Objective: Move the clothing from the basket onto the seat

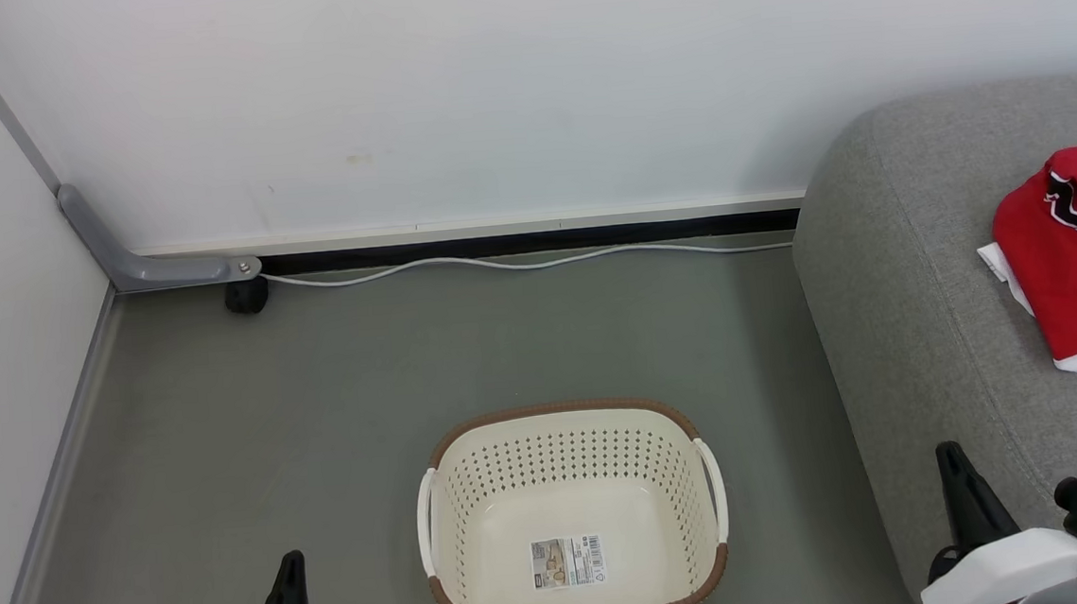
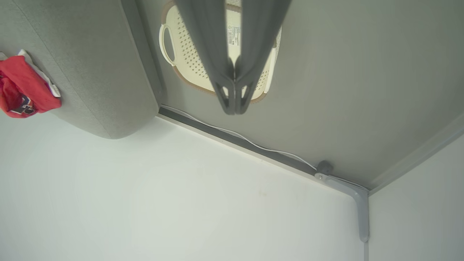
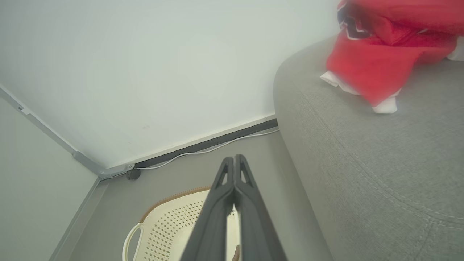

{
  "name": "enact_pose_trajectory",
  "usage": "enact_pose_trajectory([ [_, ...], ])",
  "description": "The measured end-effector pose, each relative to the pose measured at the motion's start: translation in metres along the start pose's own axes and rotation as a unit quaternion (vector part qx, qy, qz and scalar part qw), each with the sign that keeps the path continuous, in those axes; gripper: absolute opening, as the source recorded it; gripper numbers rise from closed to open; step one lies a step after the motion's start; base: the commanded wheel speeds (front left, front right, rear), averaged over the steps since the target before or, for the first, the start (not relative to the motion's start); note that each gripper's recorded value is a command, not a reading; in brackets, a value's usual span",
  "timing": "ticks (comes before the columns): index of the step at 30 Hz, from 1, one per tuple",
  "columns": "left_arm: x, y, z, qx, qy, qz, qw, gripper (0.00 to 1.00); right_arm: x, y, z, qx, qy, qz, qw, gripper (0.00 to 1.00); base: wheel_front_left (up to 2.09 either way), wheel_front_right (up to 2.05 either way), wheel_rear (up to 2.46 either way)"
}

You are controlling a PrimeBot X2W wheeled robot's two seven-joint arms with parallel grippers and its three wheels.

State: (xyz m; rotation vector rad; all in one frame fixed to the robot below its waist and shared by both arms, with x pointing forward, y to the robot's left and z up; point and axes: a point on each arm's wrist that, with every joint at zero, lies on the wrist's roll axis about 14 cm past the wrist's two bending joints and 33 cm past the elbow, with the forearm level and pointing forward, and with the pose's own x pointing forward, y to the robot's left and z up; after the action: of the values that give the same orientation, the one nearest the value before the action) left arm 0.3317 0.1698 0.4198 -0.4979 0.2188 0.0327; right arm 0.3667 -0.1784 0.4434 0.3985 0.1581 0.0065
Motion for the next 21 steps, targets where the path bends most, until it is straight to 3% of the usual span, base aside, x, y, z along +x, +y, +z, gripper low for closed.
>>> enact_pose_trajectory([
  [21,0.0052,0.0037,0.0090,-0.112,-0.004,0.014,0.994,0.00,0.0015,-0.0067,0.0082,0.122,-0.007,-0.021,0.992,0.00,0.00,0.00,0.00],
])
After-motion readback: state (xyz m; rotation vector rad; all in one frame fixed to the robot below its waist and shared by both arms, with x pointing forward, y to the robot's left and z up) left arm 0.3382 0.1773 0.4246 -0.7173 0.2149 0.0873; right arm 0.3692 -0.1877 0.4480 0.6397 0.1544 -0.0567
